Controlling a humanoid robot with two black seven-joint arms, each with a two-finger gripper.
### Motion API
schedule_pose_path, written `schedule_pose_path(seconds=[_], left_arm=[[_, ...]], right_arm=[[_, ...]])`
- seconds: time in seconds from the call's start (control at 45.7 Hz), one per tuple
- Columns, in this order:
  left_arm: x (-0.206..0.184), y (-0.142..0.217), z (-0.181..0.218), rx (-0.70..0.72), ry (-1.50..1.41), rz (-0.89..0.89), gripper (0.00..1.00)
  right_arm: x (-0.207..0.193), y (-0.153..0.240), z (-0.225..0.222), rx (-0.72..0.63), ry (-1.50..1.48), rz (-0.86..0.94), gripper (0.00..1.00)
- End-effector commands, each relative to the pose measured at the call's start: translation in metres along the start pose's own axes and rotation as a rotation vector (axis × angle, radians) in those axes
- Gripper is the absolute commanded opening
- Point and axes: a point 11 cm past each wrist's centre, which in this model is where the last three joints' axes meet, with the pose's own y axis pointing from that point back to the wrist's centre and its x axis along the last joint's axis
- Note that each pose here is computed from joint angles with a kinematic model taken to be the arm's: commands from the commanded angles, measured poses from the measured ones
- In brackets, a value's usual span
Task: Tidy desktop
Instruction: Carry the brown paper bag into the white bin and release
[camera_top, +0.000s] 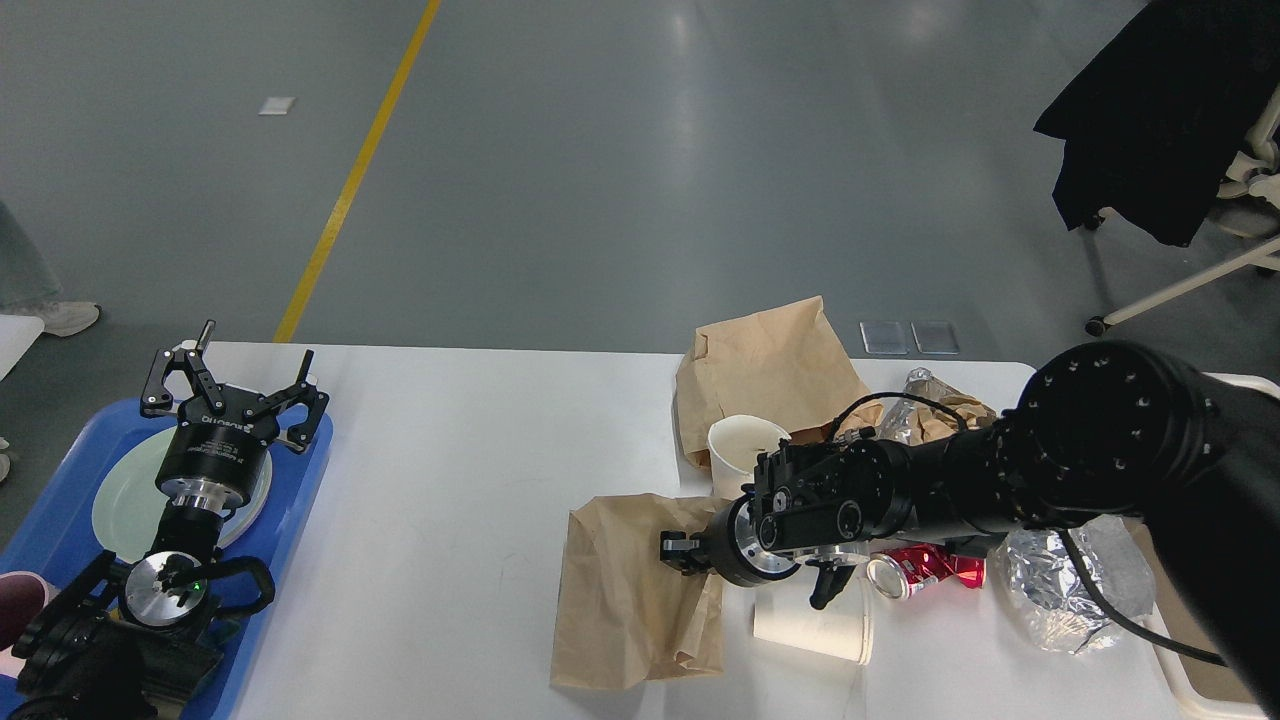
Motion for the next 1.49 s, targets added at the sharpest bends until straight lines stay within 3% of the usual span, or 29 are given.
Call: schedule_pose_path(seconds=[0.0,0.197,0.591,0.985,1.161,1.467], left_arm=[[0.0,0.0,0.0,-0.001,0.001,0.0,0.96],[0.0,0.0,0.0,-0.001,0.001,0.0,0.96],[0.0,0.0,0.0,-0.002,0.001,0.0,0.96],[0.0,0.0,0.001,-0.003,0.001,0.0,0.96],[0.001,0.001,0.0,-0.003,0.001,0.002,0.96],[0.001,0.001,0.0,-0.003,0.001,0.002,0.96]], right_arm=[[0.013,0.037,0.004,-0.007,0.011,-0.066,0.0],[0.029,0.109,0.006,-0.055,0.078,-0.081,0.0],[0.055,0.297,0.019,-0.254,0.136,-0.14,0.0],[0.062,0.33,0.102,-0.427,-0.123,-0.049,0.0],[0.068,0.344,0.21,-0.563,-0.348,0.14,0.0],[0.057,0.306,0.387,-0.649,-0.579,0.306,0.0]])
